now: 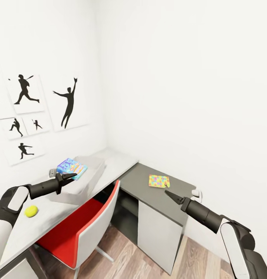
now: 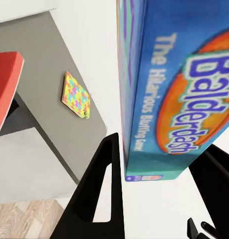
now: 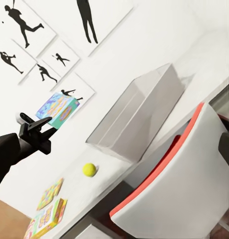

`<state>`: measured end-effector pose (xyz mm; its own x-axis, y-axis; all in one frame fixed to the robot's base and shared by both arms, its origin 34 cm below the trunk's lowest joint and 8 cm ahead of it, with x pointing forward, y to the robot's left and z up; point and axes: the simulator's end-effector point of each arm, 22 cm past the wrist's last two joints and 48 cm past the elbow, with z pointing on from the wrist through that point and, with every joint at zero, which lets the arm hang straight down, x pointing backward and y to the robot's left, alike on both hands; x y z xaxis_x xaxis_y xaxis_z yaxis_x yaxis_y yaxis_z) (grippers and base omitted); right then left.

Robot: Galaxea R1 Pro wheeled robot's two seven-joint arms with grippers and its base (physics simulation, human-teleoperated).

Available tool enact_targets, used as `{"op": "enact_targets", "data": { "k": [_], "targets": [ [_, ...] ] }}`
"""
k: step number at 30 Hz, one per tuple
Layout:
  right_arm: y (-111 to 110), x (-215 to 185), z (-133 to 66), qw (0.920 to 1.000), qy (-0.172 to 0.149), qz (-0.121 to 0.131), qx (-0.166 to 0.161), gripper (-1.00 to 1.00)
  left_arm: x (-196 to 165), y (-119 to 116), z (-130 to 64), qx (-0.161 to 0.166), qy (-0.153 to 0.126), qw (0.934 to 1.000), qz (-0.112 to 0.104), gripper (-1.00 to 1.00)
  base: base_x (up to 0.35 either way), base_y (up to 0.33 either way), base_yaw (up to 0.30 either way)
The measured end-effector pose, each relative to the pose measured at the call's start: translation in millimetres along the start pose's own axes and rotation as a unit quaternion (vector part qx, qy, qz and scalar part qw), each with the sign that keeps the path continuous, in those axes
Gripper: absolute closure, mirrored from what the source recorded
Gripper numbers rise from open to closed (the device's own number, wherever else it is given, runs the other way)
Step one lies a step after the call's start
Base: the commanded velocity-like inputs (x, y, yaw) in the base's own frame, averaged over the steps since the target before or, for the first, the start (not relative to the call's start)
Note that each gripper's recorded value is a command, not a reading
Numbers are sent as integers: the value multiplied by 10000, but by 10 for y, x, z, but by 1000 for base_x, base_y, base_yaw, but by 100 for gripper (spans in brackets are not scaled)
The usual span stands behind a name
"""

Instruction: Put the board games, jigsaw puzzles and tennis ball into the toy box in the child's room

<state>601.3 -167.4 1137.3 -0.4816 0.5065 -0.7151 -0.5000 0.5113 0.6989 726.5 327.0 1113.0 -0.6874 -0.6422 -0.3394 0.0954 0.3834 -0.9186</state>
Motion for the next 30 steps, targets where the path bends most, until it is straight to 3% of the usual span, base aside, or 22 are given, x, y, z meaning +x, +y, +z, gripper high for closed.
{"op": "enact_targets", "data": {
  "k": [12, 30],
  "targets": [
    [13, 1, -1, 10000, 6, 1, -33, -100, -3, -8, 1, 18, -4, 10000, -10, 100, 60, -15, 0],
    [24, -2, -3, 10000, -2, -14, -53, -100, -3, 0, -5, -3, -3, 10000, 3, 100, 277, -56, 0]
  ]
}}
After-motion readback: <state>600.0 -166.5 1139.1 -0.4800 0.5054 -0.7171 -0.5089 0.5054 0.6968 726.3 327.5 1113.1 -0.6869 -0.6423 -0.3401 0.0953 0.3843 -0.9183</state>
